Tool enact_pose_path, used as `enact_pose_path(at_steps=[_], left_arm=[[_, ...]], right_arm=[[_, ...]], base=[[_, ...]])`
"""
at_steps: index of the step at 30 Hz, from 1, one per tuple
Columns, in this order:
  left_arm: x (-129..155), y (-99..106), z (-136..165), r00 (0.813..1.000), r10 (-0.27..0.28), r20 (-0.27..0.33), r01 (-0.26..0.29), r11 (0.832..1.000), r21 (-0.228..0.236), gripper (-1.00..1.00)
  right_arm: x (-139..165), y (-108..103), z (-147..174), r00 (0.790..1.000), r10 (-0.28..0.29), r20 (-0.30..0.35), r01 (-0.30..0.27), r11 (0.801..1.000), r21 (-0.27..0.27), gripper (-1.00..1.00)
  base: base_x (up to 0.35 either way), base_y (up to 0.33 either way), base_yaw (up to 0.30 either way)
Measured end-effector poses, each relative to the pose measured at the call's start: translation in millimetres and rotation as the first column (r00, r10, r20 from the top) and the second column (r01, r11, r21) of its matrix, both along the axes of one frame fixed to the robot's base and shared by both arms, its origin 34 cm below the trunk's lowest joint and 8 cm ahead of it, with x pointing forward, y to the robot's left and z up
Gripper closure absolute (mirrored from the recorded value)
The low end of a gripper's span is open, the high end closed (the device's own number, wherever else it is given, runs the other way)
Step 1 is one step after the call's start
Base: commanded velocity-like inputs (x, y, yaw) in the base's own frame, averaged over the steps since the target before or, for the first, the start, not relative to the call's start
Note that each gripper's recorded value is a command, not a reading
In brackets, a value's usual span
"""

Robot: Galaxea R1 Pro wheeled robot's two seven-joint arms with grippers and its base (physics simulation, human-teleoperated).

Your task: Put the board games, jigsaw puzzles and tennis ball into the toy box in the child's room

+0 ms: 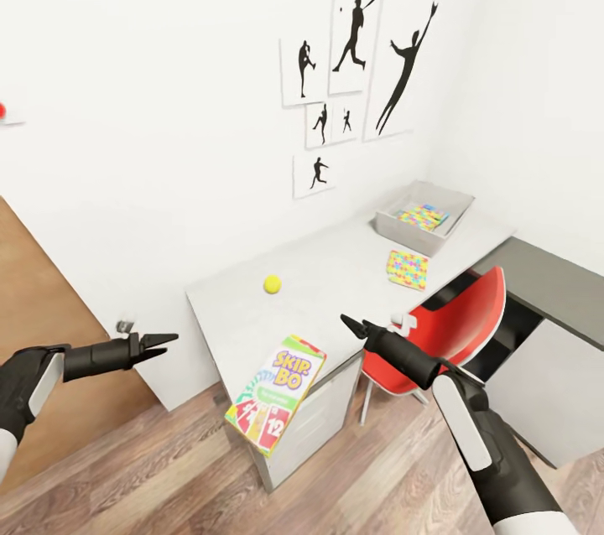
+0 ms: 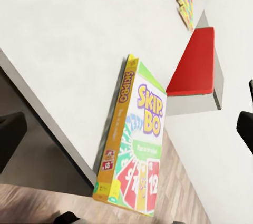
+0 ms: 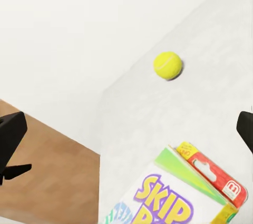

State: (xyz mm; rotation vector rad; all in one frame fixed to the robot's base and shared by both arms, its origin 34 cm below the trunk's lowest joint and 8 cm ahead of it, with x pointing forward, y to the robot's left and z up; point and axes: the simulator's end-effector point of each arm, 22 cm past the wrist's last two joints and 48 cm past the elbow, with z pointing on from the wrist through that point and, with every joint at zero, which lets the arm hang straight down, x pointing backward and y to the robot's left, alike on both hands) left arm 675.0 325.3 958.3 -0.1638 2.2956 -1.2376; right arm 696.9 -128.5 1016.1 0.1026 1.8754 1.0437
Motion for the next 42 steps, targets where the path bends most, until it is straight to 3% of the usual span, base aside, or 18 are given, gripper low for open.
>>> enact_pose_path(at_steps=[13, 19, 23, 31, 42], left_arm=[[-2.2, 7.0, -11.0, 0.999, 0.018, -0.03, -0.017, 0.999, 0.033, -1.0], [-1.2, 19.7, -28.8, 0.996, 0.062, -0.07, -0.054, 0.992, 0.113, -1.0], [-1.2, 24.3, -34.1, 0.994, 0.074, -0.082, -0.063, 0.989, 0.136, -1.0], [-0.4, 29.4, -36.1, 0.993, 0.084, -0.083, -0.071, 0.987, 0.142, -1.0], [-0.4, 29.6, -35.4, 0.993, 0.085, -0.082, -0.072, 0.987, 0.142, -1.0]], right_arm=[[-0.4, -1.1, -1.2, 1.0, 0.002, -0.003, -0.002, 1.0, -0.004, -1.0], [-0.7, -2.5, 0.4, 1.0, 0.006, 0.001, -0.006, 1.0, -0.004, -1.0], [-1.0, -1.2, 4.9, 1.0, 0.016, 0.012, -0.016, 1.0, 0.004, -1.0], [-11.1, 14.7, 23.6, 0.991, 0.103, 0.081, -0.108, 0.992, 0.064, -1.0], [-13.4, 17.8, 28.0, 0.988, 0.117, 0.097, -0.124, 0.99, 0.072, -1.0]], base=[[0.053, -0.098, 0.0], [0.002, -0.004, 0.0], [0.0, 0.0, 0.0], [0.0, 0.0, 0.0], [0.0, 0.0, 0.0]])
